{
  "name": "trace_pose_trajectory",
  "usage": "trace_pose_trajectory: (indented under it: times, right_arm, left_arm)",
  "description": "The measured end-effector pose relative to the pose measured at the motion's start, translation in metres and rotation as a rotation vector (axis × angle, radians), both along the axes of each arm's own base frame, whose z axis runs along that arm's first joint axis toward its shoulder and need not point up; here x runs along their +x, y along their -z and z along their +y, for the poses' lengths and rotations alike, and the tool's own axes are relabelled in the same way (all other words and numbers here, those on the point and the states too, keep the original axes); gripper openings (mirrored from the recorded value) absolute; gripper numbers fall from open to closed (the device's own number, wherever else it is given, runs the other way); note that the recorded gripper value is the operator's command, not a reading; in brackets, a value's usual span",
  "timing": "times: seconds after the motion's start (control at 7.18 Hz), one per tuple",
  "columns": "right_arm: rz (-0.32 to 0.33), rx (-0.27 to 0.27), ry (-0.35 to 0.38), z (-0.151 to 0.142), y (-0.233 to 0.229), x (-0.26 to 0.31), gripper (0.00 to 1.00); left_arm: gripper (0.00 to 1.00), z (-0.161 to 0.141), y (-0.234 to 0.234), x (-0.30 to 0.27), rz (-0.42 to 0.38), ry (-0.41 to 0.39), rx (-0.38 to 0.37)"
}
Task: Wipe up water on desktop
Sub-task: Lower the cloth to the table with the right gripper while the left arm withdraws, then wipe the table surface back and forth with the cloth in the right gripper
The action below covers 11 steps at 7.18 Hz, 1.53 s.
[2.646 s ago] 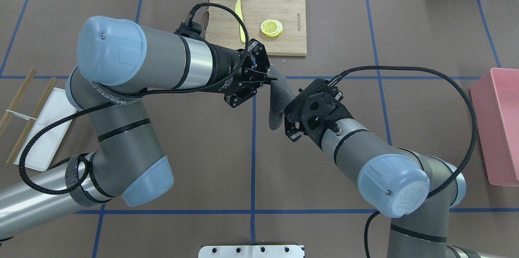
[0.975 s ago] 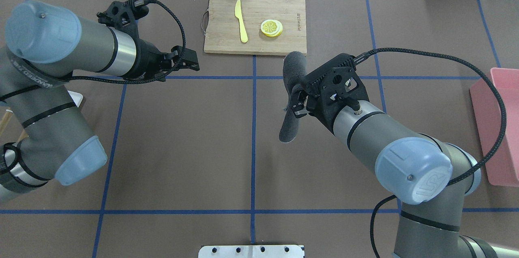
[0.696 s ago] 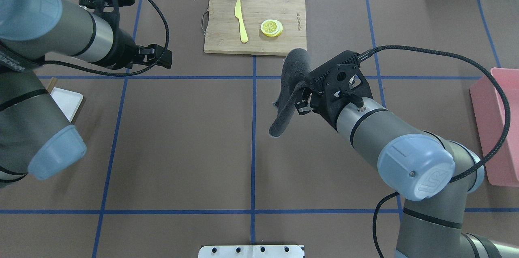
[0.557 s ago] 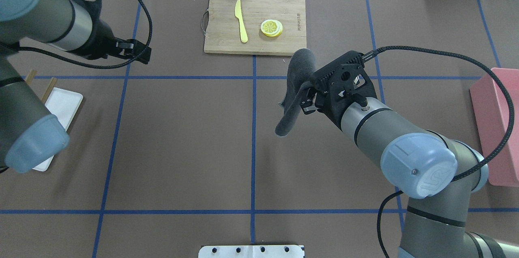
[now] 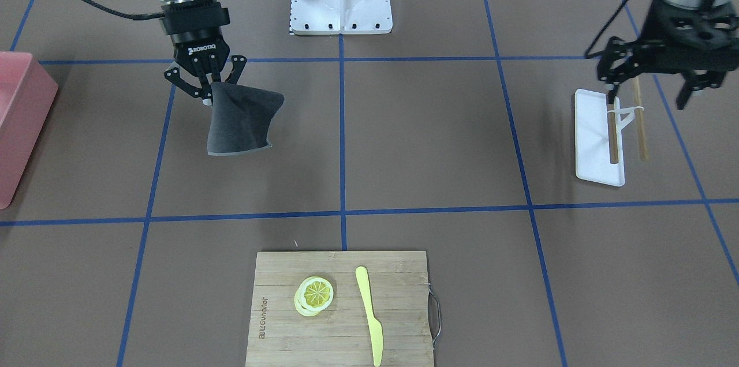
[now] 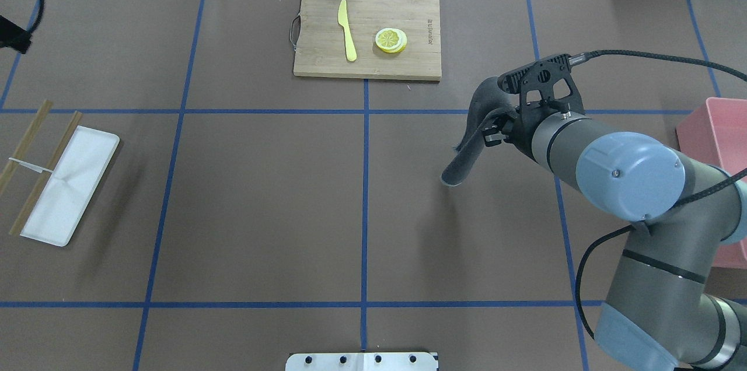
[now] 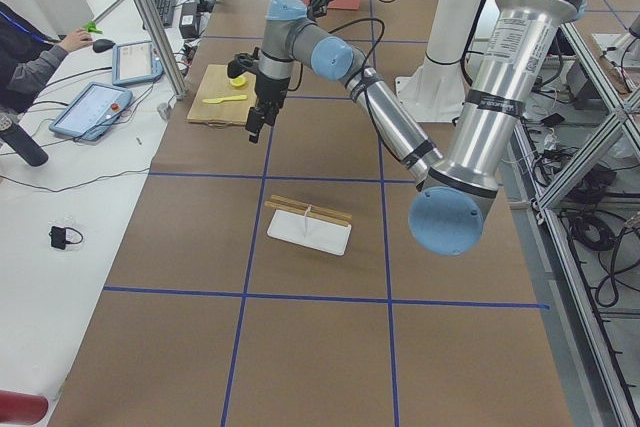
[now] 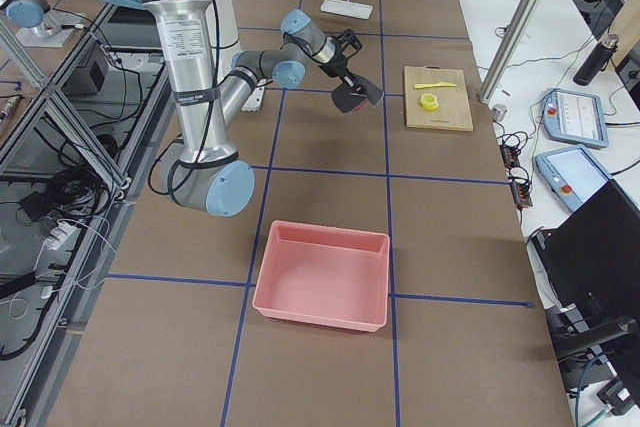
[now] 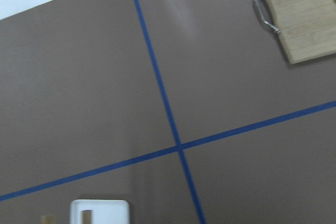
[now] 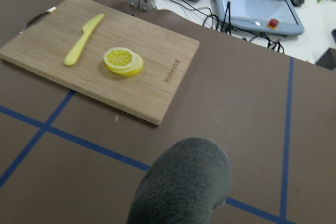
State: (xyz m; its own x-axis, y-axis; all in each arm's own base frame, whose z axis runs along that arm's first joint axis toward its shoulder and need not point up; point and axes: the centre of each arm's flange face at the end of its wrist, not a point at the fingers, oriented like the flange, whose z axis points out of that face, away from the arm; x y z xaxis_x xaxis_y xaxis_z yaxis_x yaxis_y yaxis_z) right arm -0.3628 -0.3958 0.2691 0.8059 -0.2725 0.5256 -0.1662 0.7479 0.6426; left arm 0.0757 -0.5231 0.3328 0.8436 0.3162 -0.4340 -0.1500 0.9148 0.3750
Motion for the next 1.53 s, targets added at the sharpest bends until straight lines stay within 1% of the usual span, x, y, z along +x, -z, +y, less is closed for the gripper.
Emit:
trace_pose_trajectory:
  times: [0.14,0.28,0.42,0.56,0.7,0.84,0.97,1.11,1.25,1.39,1.53]
  right_arm:
    - [0.038,-0.099,0.0,-0.011,-0.013,0.013,0.0]
    - [0.074,-0.185,0.004,-0.018,-0.027,0.027,0.0]
    - [0.119,-0.265,0.0,-0.02,-0.047,0.045,0.0]
    - [0.163,-0.33,-0.008,-0.018,-0.07,0.062,0.0]
    - [0.21,-0.384,-0.014,-0.016,-0.096,0.073,0.0]
    - [0.261,-0.429,-0.017,-0.014,-0.118,0.077,0.0]
    - [0.304,-0.459,-0.012,-0.011,-0.131,0.072,0.0]
    - [0.319,-0.475,-0.003,-0.007,-0.133,0.056,0.0]
    - [0.296,-0.489,-0.014,-0.006,-0.124,0.03,0.0]
    - [0.239,-0.51,-0.044,-0.007,-0.104,-0.005,0.0]
    - [0.169,-0.535,-0.079,-0.005,-0.079,-0.038,0.0]
  left_arm:
    - [0.99,-0.016,-0.043,-0.06,0.009,-0.013,-0.053]
    - [0.99,-0.03,-0.088,-0.11,0.022,-0.027,-0.101]
    - [0.99,-0.039,-0.135,-0.144,0.02,-0.058,-0.145]
    - [0.99,-0.042,-0.169,-0.159,0.018,-0.082,-0.183]
    - [0.99,-0.042,-0.188,-0.164,0.02,-0.092,-0.208]
    - [0.99,-0.04,-0.199,-0.166,0.025,-0.089,-0.219]
    - [0.99,-0.038,-0.206,-0.167,0.031,-0.066,-0.233]
    - [0.99,-0.036,-0.212,-0.167,0.036,-0.037,-0.254]
    - [0.99,-0.031,-0.221,-0.168,0.042,-0.022,-0.276]
    - [0.99,-0.021,-0.235,-0.171,0.073,-0.01,-0.304]
    - [0.99,-0.007,-0.248,-0.178,0.127,0.007,-0.329]
